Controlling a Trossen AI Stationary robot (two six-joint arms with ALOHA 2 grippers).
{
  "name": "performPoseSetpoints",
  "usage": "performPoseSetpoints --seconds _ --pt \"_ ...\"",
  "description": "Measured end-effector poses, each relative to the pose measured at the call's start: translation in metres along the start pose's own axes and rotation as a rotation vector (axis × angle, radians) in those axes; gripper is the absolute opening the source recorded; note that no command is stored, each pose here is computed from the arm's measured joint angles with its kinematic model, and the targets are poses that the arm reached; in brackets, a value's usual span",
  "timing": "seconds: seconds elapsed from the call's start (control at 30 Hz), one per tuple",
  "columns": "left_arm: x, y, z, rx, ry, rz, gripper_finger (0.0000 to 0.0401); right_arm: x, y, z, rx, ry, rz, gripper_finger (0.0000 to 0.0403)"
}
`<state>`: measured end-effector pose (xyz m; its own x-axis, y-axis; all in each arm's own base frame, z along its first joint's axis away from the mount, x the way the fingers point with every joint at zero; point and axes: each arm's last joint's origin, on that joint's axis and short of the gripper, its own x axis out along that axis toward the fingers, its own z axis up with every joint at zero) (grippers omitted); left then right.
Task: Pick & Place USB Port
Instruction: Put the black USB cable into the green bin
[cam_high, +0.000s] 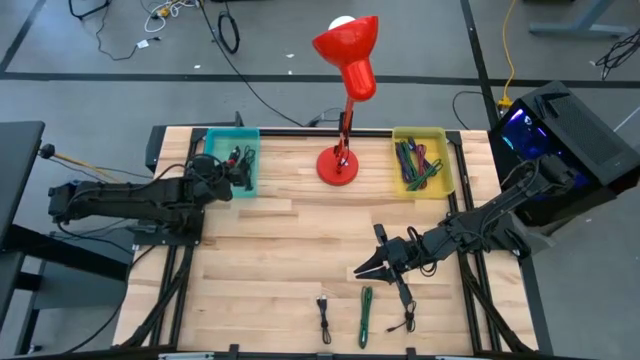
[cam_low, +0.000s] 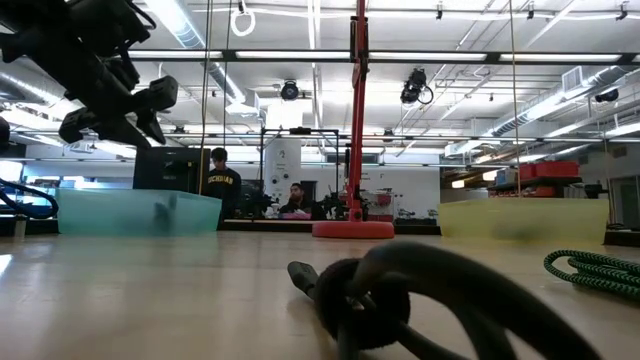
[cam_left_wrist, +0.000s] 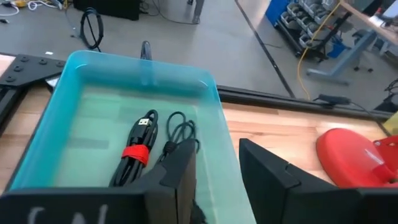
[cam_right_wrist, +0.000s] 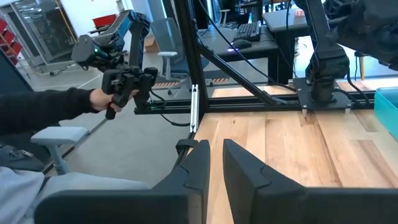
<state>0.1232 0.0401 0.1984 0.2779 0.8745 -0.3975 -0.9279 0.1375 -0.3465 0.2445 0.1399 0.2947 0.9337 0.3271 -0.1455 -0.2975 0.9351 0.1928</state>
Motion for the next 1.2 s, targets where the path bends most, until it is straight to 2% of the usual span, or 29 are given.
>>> performPoseSetpoints --seconds 0.1,0.2,0.27,0.43,0.57,0.83,0.9,1.1,1.2 --pt "0.0 -0.005 0.002 -0.056 0.008 -0.042 0.0129 0.0 0.0 0.0 0.0 0.0 0.0 0.0048" --pt "-0.001 -0.015 0.005 -0.047 0.058 -0.155 0.0126 0.0 0.0 0.0 -0.001 0.002 0.0 0.0048" --pt "-0.003 -0.023 0.007 -0.024 0.109 -0.281 0.0124 0.0 0.0 -0.001 -0.001 0.006 -0.001 0.0048" --pt "-0.017 -0.042 0.005 0.067 0.35 -0.705 0.0121 0.0 0.0 -0.001 -0.001 0.006 0.002 0.0048" --pt "-0.039 -0.051 -0.01 0.109 0.512 -0.894 0.0121 0.0 0.0 -0.001 -0.001 0.008 0.009 0.0048" --pt "-0.095 -0.074 -0.064 0.198 0.514 -1.064 0.0121 0.0 0.0 -0.001 0.05 0.008 0.008 0.0048" --pt "-0.108 -0.082 -0.077 0.243 0.504 -1.067 0.0121 0.0 0.0 -0.001 0.05 0.008 0.008 0.0048" --pt "-0.146 -0.117 -0.116 0.552 0.445 -1.139 0.0121 0.0 -0.001 0.0 0.048 0.001 -0.016 0.0048" --pt "-0.162 -0.142 -0.131 0.689 0.41 -1.216 0.0121 0.0 -0.001 0.0 0.048 -0.002 -0.028 0.0048"
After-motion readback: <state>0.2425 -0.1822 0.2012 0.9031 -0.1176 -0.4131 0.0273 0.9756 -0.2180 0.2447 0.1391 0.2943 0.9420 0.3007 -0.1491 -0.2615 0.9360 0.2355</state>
